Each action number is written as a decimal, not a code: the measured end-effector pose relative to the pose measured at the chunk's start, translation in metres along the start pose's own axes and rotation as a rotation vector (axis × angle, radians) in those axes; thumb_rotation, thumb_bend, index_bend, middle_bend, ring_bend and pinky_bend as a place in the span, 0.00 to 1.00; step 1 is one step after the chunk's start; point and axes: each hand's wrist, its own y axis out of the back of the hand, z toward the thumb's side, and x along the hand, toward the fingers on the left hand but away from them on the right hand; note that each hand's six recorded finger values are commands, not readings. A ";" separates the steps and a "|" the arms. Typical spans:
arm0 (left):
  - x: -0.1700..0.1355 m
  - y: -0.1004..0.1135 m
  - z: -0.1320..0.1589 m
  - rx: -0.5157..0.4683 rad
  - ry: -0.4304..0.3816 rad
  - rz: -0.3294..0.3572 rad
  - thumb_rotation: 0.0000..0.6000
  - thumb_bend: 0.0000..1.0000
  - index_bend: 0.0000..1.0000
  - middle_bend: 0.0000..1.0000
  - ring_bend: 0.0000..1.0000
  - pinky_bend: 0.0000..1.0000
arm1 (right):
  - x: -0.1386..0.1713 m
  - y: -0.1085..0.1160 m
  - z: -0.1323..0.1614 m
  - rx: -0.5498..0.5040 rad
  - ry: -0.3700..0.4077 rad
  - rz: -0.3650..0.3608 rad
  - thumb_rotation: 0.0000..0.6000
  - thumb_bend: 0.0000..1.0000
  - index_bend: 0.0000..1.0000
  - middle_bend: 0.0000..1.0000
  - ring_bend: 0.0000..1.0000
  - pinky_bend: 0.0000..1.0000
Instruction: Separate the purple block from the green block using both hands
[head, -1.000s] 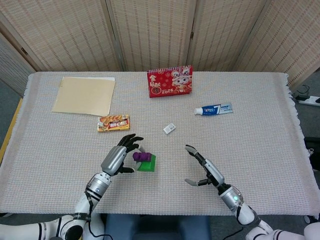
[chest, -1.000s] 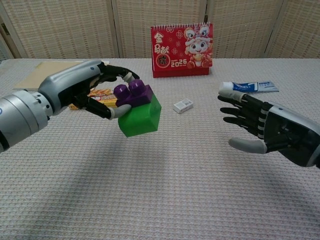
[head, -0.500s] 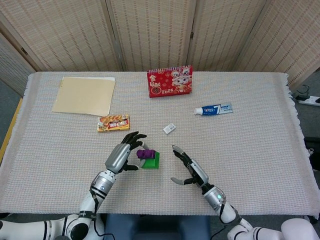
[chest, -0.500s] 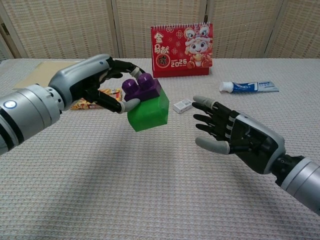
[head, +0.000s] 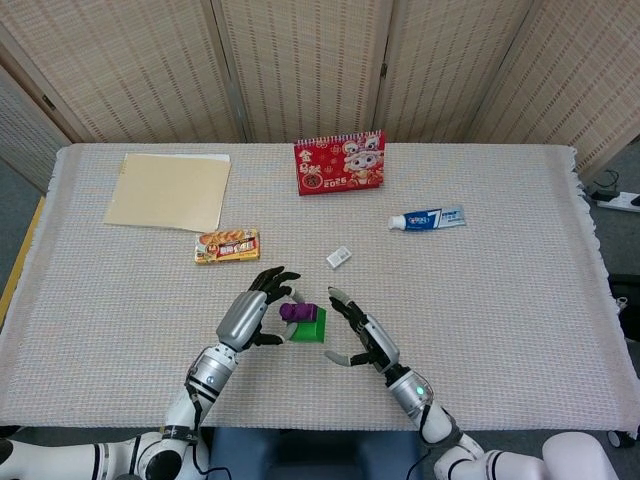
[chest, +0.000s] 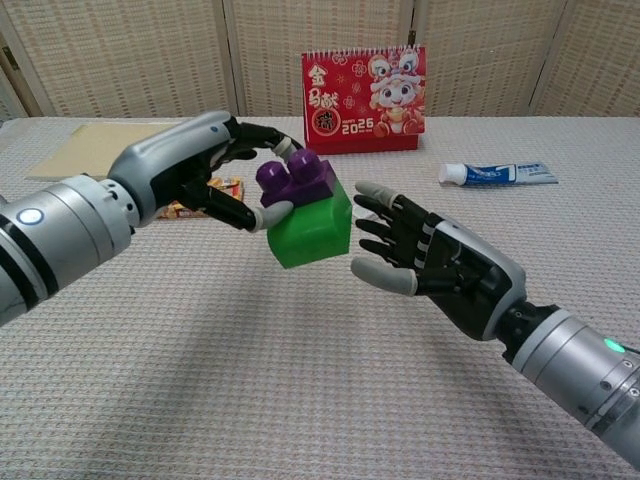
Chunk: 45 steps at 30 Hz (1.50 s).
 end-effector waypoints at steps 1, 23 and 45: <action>0.000 -0.001 0.000 -0.001 0.000 -0.001 1.00 0.54 0.66 0.19 0.00 0.00 | -0.001 -0.001 -0.001 -0.002 -0.002 0.002 1.00 0.27 0.11 0.00 0.00 0.00; -0.005 -0.018 0.008 -0.024 -0.015 -0.044 1.00 0.54 0.66 0.19 0.00 0.00 | -0.009 -0.011 0.002 -0.010 0.019 -0.048 1.00 0.28 0.59 0.08 0.12 0.00; 0.008 0.016 0.021 -0.049 -0.049 0.019 1.00 0.54 0.65 0.19 0.00 0.00 | 0.003 0.002 -0.006 0.076 0.018 -0.082 1.00 0.28 0.74 0.16 0.17 0.02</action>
